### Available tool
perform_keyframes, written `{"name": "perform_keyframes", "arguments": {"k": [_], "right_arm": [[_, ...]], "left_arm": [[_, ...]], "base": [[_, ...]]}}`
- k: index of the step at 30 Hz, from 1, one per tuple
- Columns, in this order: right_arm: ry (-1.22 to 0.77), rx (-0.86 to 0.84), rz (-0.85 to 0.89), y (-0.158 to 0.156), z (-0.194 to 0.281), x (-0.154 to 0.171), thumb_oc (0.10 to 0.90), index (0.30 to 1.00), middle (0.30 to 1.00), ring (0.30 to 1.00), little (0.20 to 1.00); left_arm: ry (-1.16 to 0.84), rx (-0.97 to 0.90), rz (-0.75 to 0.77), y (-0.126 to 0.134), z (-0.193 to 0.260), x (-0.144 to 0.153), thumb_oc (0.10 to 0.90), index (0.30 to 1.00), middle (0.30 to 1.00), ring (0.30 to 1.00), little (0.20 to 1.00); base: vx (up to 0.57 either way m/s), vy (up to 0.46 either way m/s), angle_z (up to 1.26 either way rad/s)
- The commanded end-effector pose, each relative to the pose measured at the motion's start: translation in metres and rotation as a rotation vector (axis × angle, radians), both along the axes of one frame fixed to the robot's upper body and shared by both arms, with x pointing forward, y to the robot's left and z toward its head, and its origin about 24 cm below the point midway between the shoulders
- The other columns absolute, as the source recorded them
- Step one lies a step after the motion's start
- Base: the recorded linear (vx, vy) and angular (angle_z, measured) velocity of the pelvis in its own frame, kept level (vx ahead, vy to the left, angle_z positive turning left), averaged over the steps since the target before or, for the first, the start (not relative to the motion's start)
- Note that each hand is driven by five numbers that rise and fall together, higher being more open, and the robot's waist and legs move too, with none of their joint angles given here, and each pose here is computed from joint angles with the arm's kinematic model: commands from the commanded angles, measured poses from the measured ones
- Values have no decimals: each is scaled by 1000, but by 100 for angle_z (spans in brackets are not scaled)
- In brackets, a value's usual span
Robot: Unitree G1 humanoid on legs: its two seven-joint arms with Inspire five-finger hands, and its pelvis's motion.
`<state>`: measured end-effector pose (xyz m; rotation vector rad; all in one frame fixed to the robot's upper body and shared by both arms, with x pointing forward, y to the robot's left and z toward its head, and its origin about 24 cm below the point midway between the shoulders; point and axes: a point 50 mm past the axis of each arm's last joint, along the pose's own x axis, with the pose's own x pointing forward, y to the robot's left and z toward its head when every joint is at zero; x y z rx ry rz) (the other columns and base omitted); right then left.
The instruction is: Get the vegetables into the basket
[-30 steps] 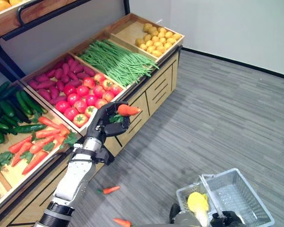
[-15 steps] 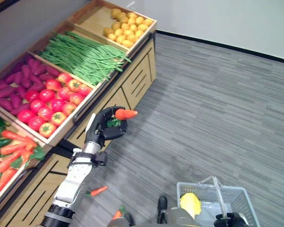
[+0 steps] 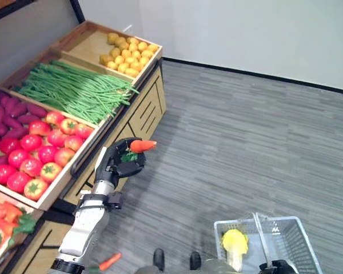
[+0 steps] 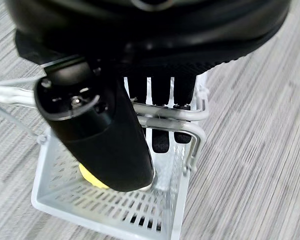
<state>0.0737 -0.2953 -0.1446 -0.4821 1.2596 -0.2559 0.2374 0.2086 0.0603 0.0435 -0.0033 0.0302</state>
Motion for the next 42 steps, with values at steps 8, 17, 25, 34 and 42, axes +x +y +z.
{"name": "perform_keyframes", "arguments": {"k": [8,17,25,34,42], "right_arm": [[-128,-27,30,0,12,45,400,300,300,300,300],[-309,-62,118,-1,42,110,400,300,300,300,300],[-611,-94,276,15,99,179,400,300,300,300,300],[-861,-38,536,58,150,200,400,300,300,300,300],[-908,-124,878,91,179,209,400,300,300,300,300]], "left_arm": [[-215,96,-33,9,45,8,400,300,300,300,300],[17,101,-176,-13,-3,6,400,300,300,300,300],[171,292,-187,-15,-38,14,400,300,300,300,300],[282,525,-159,-15,-67,25,400,300,300,300,300],[278,663,-227,-36,-75,39,400,300,300,300,300]], "base": [[85,152,-21],[37,-33,-3],[-17,-97,2],[-8,-102,-8],[-10,-73,-13]]}}
